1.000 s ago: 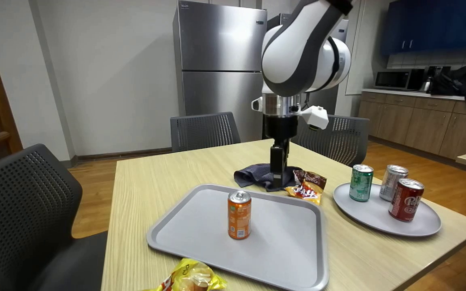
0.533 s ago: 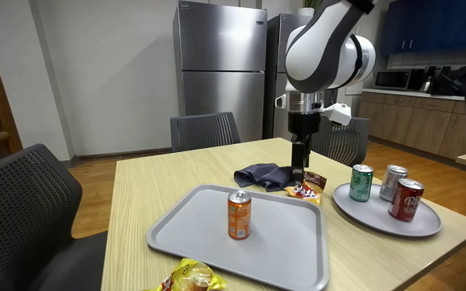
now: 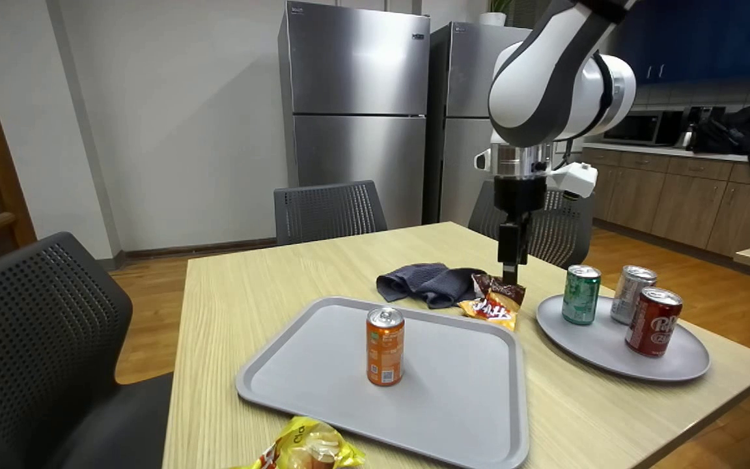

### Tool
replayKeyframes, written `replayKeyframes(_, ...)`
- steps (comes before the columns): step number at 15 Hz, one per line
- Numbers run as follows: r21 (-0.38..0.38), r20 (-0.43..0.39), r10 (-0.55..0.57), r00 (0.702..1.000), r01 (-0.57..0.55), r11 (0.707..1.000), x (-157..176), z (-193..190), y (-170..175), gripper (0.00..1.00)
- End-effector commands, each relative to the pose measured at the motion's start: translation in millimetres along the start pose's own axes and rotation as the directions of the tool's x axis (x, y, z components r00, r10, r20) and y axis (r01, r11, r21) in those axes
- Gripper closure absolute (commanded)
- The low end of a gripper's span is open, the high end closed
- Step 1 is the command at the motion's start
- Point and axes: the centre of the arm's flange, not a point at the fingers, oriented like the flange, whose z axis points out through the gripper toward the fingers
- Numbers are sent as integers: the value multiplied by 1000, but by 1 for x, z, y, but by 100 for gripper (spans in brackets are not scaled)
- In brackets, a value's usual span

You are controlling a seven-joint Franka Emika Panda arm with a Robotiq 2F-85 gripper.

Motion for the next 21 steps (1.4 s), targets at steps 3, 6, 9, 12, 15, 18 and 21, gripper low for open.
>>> replayKeyframes(3, -22, -1, 58, 998, -58, 998, -31, -6, 23, 0)
replayKeyframes(6, -31, 8, 87, 996, -87, 996, -44, -6, 38, 0)
replayKeyframes(9, -38, 15, 121, 993, -121, 992, -58, -5, 55, 0)
replayKeyframes(12, -50, 23, 154, 988, -153, 987, -72, -5, 67, 0)
replayKeyframes(15, -68, 33, 182, 983, -180, 981, -94, -12, 82, 0)
replayKeyframes(18, -85, 42, 219, 975, -215, 973, -114, -16, 101, 0)
replayKeyframes(21, -93, 43, 234, 971, -229, 969, -122, -11, 118, 0)
